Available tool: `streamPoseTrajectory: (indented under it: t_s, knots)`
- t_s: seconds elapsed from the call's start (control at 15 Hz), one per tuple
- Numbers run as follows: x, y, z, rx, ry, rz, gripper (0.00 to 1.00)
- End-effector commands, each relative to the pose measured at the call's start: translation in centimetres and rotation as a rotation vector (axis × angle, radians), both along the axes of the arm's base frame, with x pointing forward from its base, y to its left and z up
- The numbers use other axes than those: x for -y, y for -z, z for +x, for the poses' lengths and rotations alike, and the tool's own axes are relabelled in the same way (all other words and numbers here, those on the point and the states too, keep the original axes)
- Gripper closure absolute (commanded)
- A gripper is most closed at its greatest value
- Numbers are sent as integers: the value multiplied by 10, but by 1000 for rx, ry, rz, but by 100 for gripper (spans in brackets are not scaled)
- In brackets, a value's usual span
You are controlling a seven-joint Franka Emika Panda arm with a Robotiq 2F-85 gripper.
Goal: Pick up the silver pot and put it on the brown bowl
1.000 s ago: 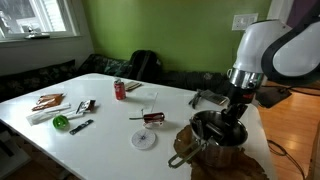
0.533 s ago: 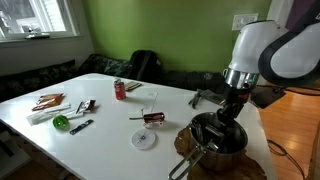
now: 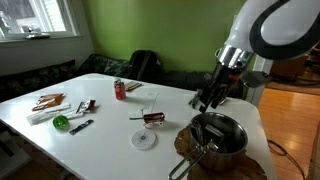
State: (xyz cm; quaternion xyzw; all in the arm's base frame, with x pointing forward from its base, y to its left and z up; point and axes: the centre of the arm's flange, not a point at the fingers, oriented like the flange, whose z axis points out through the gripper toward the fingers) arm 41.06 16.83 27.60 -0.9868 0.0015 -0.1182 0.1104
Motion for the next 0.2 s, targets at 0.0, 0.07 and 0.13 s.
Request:
streamPoseTrajectory:
  t_s: [0.0,0.07,0.13]
  knots:
    - [14,-42,-6,108,-143,86,0]
    - [17,-41,6,88,-157,103,0]
    - [-8,-45,2,101,-104,57,0]
